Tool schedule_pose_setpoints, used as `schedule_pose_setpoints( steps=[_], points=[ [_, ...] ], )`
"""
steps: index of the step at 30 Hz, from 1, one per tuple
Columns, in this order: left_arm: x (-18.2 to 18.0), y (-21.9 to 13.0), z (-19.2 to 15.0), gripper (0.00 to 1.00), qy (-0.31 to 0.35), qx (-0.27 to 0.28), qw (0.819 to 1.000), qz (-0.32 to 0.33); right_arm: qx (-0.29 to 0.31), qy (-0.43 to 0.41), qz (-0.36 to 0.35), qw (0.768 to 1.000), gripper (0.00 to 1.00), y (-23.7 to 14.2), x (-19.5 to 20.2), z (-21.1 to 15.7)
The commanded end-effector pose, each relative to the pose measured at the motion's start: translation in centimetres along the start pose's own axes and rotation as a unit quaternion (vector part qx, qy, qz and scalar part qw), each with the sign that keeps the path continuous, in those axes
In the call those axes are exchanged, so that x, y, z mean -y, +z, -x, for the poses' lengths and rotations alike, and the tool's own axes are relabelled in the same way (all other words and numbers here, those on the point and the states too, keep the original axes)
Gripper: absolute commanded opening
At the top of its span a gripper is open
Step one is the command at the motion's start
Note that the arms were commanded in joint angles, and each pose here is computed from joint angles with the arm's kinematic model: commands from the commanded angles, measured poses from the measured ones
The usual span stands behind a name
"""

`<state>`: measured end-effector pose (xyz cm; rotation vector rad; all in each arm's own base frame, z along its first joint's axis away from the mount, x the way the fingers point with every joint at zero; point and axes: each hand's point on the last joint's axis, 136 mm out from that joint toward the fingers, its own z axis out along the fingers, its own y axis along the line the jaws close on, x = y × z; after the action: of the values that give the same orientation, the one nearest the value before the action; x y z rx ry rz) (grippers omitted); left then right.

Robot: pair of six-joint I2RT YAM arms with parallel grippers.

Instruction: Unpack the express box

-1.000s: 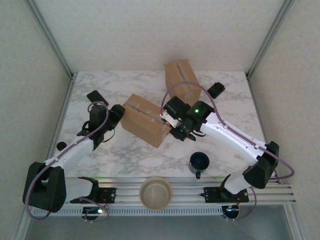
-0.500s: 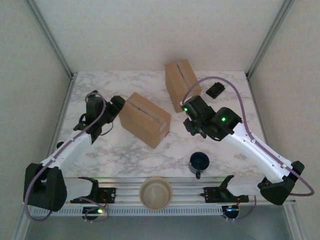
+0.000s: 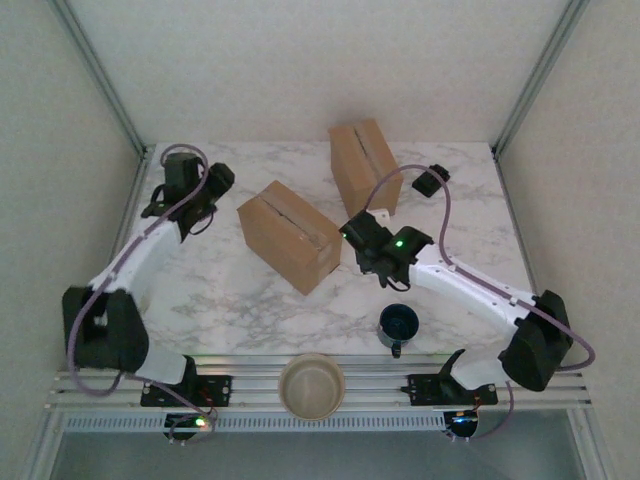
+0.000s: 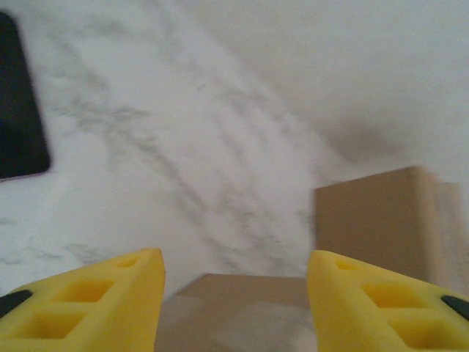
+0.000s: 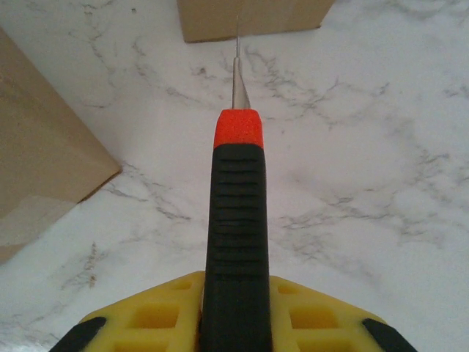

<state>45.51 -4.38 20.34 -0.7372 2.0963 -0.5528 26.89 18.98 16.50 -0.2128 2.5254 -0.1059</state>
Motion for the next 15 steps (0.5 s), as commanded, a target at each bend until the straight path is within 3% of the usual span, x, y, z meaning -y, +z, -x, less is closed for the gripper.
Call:
schedule_pose_setpoints(
  steps=[1,7,15],
  points=[
    [-1.7,3.1,-1.5,0.53,0.027,-0.036,0.999,0.024,0.014,0.051,0.017,0.998,0.0,1.1,-1.8,0.5],
    [-2.7,6.1,-3.6,0.53,0.035,-0.072,0.996,0.032,0.003,0.058,0.029,0.998,0.0,3.1,-4.1,1.1],
    [-1.3,5.4,-6.7,0.53,0.057,-0.106,0.993,0.017,0.018,0.082,0.039,0.996,0.0,3.8,-4.7,2.1]
  ],
)
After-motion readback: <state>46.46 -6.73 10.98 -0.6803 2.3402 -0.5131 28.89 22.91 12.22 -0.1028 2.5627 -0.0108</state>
